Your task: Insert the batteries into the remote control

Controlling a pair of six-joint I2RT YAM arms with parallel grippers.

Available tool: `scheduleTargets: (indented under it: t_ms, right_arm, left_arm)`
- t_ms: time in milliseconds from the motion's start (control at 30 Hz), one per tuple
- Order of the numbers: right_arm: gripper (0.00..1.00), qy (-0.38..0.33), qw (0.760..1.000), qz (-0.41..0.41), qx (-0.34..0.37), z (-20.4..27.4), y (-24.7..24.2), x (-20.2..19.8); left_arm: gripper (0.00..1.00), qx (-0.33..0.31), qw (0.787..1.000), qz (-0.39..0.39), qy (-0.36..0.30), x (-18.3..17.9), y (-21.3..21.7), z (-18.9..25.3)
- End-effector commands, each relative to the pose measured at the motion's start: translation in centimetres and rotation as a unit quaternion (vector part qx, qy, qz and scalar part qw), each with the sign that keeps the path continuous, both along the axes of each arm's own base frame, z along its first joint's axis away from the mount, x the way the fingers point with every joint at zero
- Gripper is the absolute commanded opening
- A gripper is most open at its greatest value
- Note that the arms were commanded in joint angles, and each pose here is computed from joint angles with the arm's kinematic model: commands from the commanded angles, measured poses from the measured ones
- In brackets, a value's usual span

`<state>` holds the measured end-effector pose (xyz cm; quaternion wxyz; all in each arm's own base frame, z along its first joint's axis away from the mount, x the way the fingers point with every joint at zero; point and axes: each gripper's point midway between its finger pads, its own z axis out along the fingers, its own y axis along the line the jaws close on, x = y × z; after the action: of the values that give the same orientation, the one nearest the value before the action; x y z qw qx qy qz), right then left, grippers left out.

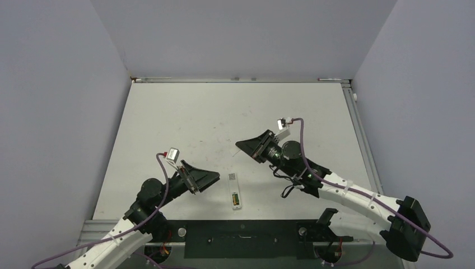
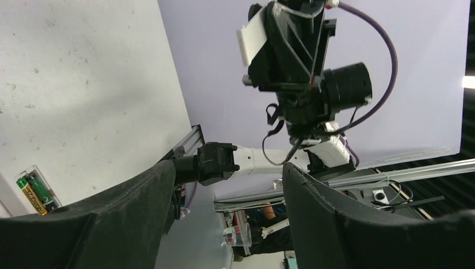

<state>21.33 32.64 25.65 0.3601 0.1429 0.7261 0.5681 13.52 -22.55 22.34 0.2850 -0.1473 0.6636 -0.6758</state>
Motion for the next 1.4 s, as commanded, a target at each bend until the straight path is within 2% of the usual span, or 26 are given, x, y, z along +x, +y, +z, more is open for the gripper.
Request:
scheduleTargets:
  t_ms: [0,133,267,367,567,733,1133,1367]
  right_arm:
    - [0.08,-0.028,0.989,0.129,-0.064,0.7,-1.5,-1.7]
    - [0.08,-0.042,0.972,0.217,-0.078,0.5,-2.4,-2.5]
    - [0.09,-0.046,0.943,0.316,-0.099,-0.2,-2.1,-4.4]
    - [0.08,-0.053,0.922,0.375,-0.084,0.0,-1.5,-5.9]
    - [0.09,-0.063,0.906,0.416,-0.043,0.6,-0.2,-7.2]
    - [0.08,-0.064,0.896,0.439,-0.011,1.0,1.4,-8.3]
    - [0.09,-0.061,0.881,0.469,0.014,1.3,3.4,-9.9]
    - [0.09,-0.058,0.879,0.474,0.014,1.4,3.6,-10.3]
  left_arm:
    - [0.69,0.013,0.998,-0.040,-0.035,-1.2,-0.4,1.7]
    - [0.70,0.018,0.995,-0.090,-0.044,-1.8,-1.3,2.0]
    - [0.70,0.028,0.985,-0.159,-0.056,-3.0,-2.3,2.4]
    - [0.71,0.034,0.980,-0.186,-0.059,-3.3,-2.6,2.7]
    - [0.70,0.028,0.973,-0.220,-0.064,-3.8,-3.1,3.7]
    - [0.64,0.028,0.971,-0.232,-0.055,-3.8,-3.4,3.3]
    - [0.32,0.003,0.969,-0.238,-0.063,-4.0,-3.5,3.9]
    - [0.31,0.000,0.969,-0.237,-0.064,-3.9,-3.5,3.8]
